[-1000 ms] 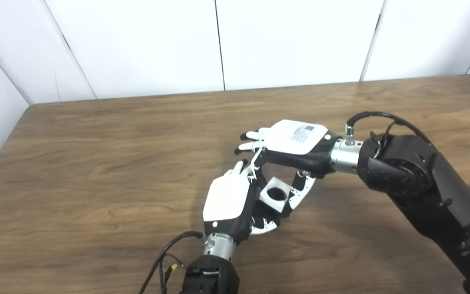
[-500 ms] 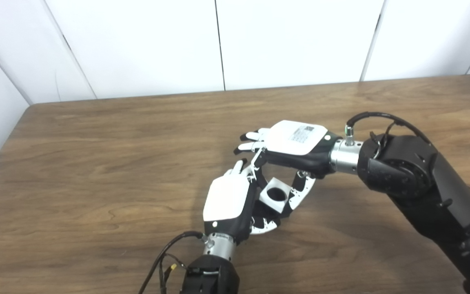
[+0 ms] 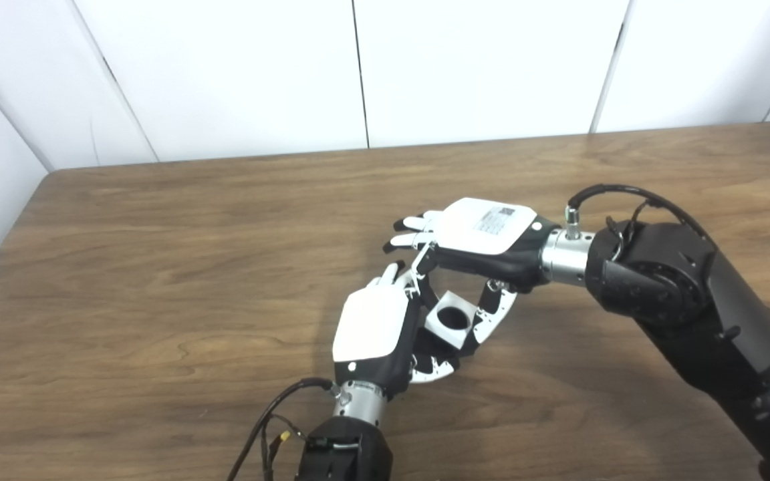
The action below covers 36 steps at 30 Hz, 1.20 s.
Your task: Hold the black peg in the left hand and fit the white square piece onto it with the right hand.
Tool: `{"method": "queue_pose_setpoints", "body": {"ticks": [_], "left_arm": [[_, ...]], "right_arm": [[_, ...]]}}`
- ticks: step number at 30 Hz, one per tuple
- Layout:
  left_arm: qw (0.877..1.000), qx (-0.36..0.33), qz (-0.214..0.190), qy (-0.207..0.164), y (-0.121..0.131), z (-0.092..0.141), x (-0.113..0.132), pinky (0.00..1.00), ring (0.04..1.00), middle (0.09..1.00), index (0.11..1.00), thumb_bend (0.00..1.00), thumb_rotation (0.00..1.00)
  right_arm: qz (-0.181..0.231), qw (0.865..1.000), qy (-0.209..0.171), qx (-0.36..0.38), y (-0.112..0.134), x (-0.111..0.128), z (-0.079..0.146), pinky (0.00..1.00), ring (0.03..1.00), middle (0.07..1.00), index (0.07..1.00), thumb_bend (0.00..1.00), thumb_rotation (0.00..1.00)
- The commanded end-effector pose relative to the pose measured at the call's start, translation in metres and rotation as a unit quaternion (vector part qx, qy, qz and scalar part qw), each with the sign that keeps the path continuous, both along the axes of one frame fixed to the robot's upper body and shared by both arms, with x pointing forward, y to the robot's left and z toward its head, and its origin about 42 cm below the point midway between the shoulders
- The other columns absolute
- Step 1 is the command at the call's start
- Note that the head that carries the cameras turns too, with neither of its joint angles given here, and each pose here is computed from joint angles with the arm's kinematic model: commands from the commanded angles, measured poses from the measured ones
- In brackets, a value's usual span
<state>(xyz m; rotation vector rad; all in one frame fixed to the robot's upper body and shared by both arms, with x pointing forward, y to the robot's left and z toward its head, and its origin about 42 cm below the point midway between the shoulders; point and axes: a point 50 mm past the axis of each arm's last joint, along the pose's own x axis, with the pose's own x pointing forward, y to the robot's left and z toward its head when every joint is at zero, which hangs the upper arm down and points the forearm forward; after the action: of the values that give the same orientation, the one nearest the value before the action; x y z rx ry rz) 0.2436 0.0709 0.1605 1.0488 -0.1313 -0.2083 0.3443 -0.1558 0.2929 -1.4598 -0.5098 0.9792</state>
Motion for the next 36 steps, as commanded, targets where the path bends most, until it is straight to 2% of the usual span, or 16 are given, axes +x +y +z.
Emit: {"method": "queue_pose_setpoints", "body": {"ticks": [1, 32, 34, 36], "left_arm": [[1.000, -0.014, -0.006, -0.009, -0.0141, 0.0085, -0.0027, 0.91, 0.973, 0.895, 0.490, 0.52, 0.07], [1.000, -0.021, -0.007, -0.006, -0.0184, 0.0122, -0.0007, 0.92, 0.974, 0.896, 0.490, 0.52, 0.07], [1.000, -0.020, -0.006, -0.007, -0.0184, 0.0114, -0.0006, 0.91, 0.971, 0.894, 0.490, 0.52, 0.07], [1.000, -0.022, -0.005, -0.006, -0.0185, 0.0110, -0.0008, 0.92, 0.974, 0.895, 0.489, 0.52, 0.07]], "right_arm": [[0.009, 1.000, -0.027, 0.001, 0.0002, 0.0028, 0.0131, 0.98, 1.000, 0.943, 0.492, 0.52, 0.14], [0.009, 0.999, -0.036, -0.015, -0.0014, 0.0019, 0.0055, 0.97, 1.000, 0.943, 0.493, 0.52, 0.15], [0.008, 0.999, -0.036, -0.012, -0.0015, 0.0016, 0.0057, 0.96, 1.000, 0.940, 0.568, 0.77, 0.21], [0.009, 0.999, -0.036, -0.013, -0.0017, 0.0013, 0.0061, 0.95, 1.000, 0.941, 0.599, 0.87, 0.24]]}}
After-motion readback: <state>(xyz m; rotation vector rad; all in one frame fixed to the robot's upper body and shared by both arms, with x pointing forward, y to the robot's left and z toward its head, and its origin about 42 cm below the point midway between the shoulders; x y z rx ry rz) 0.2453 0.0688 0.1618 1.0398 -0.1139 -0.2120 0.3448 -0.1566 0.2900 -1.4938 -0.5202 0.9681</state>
